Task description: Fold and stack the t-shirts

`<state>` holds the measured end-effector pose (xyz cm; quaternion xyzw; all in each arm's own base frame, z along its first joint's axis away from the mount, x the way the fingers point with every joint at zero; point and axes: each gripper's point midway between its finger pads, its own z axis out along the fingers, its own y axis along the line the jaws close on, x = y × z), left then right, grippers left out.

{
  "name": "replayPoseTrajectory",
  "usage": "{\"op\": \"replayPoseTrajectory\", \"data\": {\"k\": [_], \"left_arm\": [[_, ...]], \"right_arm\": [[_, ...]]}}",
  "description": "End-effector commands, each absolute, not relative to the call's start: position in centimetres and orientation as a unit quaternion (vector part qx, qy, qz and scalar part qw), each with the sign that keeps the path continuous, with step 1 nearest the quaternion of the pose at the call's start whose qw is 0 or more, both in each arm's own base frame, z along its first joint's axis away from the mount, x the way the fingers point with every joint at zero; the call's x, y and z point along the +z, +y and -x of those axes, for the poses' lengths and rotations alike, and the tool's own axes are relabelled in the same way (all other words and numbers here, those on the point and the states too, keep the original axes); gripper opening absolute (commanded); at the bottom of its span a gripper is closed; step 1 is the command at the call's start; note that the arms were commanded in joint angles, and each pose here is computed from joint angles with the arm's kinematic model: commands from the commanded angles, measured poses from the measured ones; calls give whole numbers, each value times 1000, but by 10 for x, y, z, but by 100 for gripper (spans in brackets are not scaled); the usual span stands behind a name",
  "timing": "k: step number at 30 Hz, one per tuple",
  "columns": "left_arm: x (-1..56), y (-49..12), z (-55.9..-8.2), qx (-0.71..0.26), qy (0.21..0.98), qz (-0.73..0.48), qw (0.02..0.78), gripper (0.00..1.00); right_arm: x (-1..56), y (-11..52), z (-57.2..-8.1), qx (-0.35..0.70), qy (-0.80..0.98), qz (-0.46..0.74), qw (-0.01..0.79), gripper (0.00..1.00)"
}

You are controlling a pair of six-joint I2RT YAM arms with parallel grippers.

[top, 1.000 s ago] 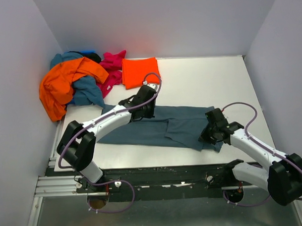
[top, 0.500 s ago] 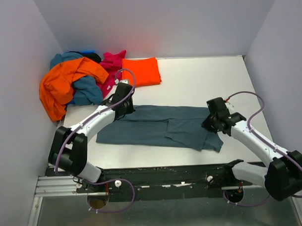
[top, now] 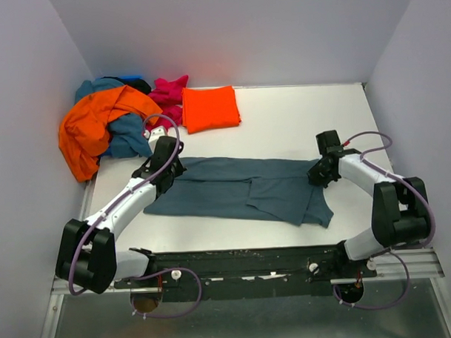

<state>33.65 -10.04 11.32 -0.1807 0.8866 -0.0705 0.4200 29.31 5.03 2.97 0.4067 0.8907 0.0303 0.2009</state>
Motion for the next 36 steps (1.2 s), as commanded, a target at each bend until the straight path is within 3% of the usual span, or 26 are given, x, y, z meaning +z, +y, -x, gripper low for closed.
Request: {"op": "replayPoseTrajectory", "data": {"k": [1,9,14,15,20,22,28,33,36], "left_arm": [[121,-90,-341,-68,868,210,445,0],[107,-118,-357,-100,889,129,427,0],[106,-150,-364,-155,899,66,405,0],[107,-158,-364,-173,898,57,401,0],[115,-190,-353,-229,885,7,405,0],[116,-207,-344,-247,884,-20,396,9],[112,-253,-308,-269,889,-84,360,27],[102,-242,-310,-226,905,-78,352,27],[110,-231,-313,-209,905,-69,365,27]], "right_arm": [[28,21,-316,22,873,-447,196,1],[42,18,-394,40,881,-427,200,1],[67,5,-394,17,880,-408,242,1],[69,4,-389,13,883,-398,248,3],[71,7,-350,25,894,-368,253,36],[69,13,-335,43,897,-361,250,43],[56,31,-315,91,906,-333,246,43],[45,46,-323,129,909,-326,225,40],[35,46,-326,124,912,-331,208,30]]}}
